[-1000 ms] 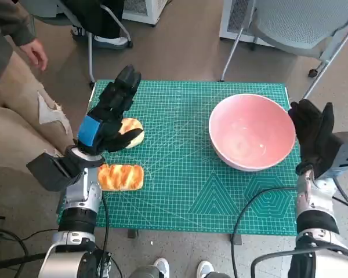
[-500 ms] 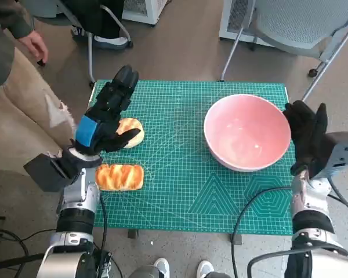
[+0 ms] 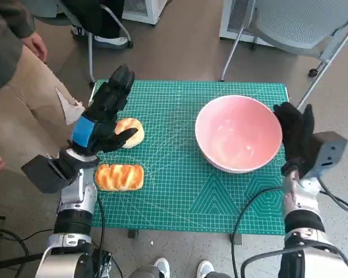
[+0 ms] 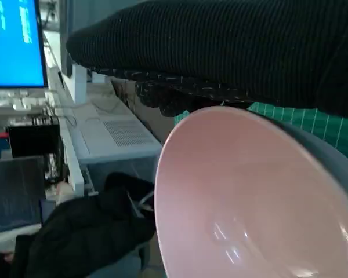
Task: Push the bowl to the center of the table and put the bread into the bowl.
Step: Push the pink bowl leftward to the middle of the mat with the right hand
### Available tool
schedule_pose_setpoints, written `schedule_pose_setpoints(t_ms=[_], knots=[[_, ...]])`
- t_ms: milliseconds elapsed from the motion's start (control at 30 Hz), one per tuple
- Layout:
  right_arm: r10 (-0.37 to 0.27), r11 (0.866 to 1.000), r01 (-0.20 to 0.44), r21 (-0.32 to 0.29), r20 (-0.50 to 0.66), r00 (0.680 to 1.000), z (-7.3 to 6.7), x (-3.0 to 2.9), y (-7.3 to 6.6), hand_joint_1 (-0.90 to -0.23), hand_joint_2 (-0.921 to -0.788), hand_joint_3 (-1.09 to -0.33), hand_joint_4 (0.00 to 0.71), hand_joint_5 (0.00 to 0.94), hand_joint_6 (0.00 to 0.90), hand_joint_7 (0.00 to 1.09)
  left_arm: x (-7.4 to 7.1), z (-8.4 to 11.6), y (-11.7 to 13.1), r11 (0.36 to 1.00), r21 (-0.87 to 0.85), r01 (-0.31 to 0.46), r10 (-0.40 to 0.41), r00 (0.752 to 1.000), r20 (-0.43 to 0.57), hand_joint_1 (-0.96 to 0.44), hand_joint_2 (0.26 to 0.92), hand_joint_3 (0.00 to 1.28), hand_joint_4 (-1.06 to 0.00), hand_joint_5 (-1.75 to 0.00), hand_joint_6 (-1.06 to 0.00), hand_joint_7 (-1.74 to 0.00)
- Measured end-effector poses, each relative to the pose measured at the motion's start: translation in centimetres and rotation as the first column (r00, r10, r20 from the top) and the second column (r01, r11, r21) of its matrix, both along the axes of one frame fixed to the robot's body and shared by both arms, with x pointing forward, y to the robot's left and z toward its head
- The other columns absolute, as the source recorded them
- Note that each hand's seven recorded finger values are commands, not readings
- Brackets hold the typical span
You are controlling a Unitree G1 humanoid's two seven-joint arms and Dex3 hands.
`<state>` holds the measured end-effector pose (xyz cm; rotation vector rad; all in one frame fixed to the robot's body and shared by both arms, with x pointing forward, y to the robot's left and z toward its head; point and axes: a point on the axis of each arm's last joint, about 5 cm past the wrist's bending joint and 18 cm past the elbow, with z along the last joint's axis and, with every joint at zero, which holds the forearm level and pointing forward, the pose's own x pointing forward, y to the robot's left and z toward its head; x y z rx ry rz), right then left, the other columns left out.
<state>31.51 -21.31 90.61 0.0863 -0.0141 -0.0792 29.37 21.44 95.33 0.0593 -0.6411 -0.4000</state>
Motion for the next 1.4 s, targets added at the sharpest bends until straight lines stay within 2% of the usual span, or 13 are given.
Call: schedule_pose_setpoints(t_ms=[533, 800, 1100, 1400], knots=[[0.07, 0.998, -0.07, 0.004, -0.011, 0.997, -0.4, 0.2, 2.1, -0.653, -0.921, -0.833, 0.148, 0.01, 0.207, 0.08, -0.2, 0.0, 0.0, 1.0, -0.001, -0.011, 0.011, 1.0, 0.008, -0.6, 0.921, 0.25, 0.0, 0.0, -0.13, 0.0], [0.123, 0.992, -0.123, -0.031, -0.013, 0.992, -0.2, 0.49, 3.3, -0.647, -0.921, -0.848, 0.155, 0.009, 0.205, 0.08, -0.4, 0.1, 0.0, 1.0, -0.002, -0.012, 0.012, 1.0, 0.01, -0.6, 0.921, 0.25, 0.0, 0.0, -0.12, 0.0], [0.158, 0.987, -0.158, -0.019, -0.005, 0.987, -0.2, 0.62, 4.7, -0.676, -0.921, -0.837, 0.163, 0.009, 0.203, 0.08, -0.4, 0.1, 0.0, 1.0, -0.004, -0.012, 0.012, 1.0, 0.007, -0.59, 0.921, 0.25, 0.0, 0.0, -0.11, 0.0], [0.18, 0.984, -0.18, -0.011, -0.004, 0.984, -0.3, 0.61, 5.3, -0.686, -0.921, -0.829, 0.168, 0.009, 0.202, 0.07, -0.5, 0.0, 0.0, 1.0, -0.01, -0.02, 0.02, 1.0, 0.001, -0.59, 0.921, 0.25, 0.0, 0.0, -0.11, 0.0]])
